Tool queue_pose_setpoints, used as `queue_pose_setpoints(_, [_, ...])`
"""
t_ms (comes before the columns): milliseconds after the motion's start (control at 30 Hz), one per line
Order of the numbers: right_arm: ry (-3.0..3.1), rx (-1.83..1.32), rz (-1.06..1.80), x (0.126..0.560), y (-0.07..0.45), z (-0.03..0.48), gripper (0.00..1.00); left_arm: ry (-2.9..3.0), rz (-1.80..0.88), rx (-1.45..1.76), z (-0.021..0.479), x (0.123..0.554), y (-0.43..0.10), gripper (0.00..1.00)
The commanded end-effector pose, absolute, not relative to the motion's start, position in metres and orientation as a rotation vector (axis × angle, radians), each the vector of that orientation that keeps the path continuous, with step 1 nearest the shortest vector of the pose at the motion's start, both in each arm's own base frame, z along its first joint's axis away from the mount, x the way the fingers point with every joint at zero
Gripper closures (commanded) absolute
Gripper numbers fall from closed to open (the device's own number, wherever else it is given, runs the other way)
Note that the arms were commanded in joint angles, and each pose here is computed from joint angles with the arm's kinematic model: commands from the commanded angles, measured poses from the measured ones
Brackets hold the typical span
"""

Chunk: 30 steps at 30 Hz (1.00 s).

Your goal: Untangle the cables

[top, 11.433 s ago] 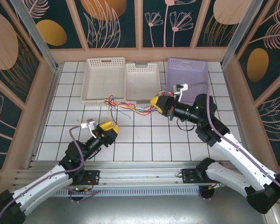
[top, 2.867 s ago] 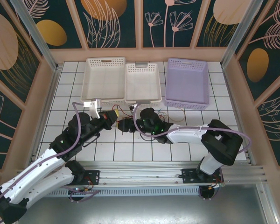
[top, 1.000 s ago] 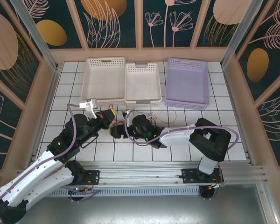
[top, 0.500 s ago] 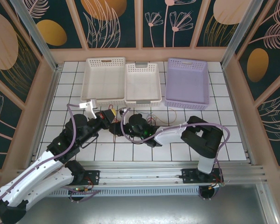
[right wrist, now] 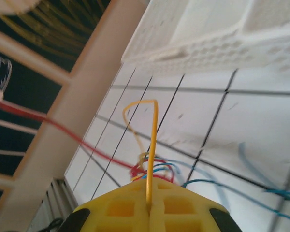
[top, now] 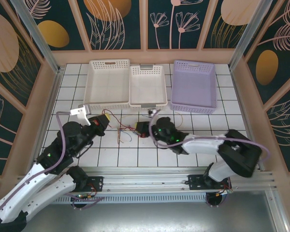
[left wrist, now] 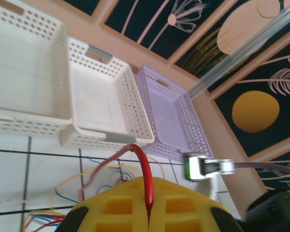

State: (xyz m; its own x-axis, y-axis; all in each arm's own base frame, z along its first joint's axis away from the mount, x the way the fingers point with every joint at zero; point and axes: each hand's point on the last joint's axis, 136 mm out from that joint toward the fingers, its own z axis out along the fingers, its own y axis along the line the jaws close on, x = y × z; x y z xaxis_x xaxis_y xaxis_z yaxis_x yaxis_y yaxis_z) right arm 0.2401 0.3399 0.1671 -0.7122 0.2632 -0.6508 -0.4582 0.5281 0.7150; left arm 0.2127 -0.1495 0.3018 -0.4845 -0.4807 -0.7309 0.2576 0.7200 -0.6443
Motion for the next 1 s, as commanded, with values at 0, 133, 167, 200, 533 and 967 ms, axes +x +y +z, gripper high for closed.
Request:
queue_pose_setpoints(0, [1.99,-0.065,1.176,0.25,0.299,0.184,1.0,1.896,-0.699,-0.166,0.307,0.212,-0.122,1.0])
queue_pose_setpoints(133, [1.915,-0.014,1.146,0.256,0.261,0.217,1.0,1.906,-0.643,-0.128,0.315,0.212,-0.119,1.0])
queue_pose_setpoints(167, [1.903,-0.001,1.121,0.258,0.251,0.226,1.0,1.909,-0.633,-0.125,0.317,0.213,-0.119,1.0])
queue_pose_setpoints(200, [1.895,0.008,1.098,0.259,0.243,0.231,1.0,1.909,-0.621,-0.118,0.319,0.213,-0.118,1.0])
queue_pose_setpoints(533, [1.825,0.176,0.868,0.276,0.145,0.292,1.0,1.865,-0.424,-0.072,0.365,0.21,-0.089,1.0])
queue_pose_setpoints(967, [1.794,0.365,0.682,0.285,0.074,0.328,1.0,1.857,-0.182,-0.031,0.379,0.212,-0.062,1.0])
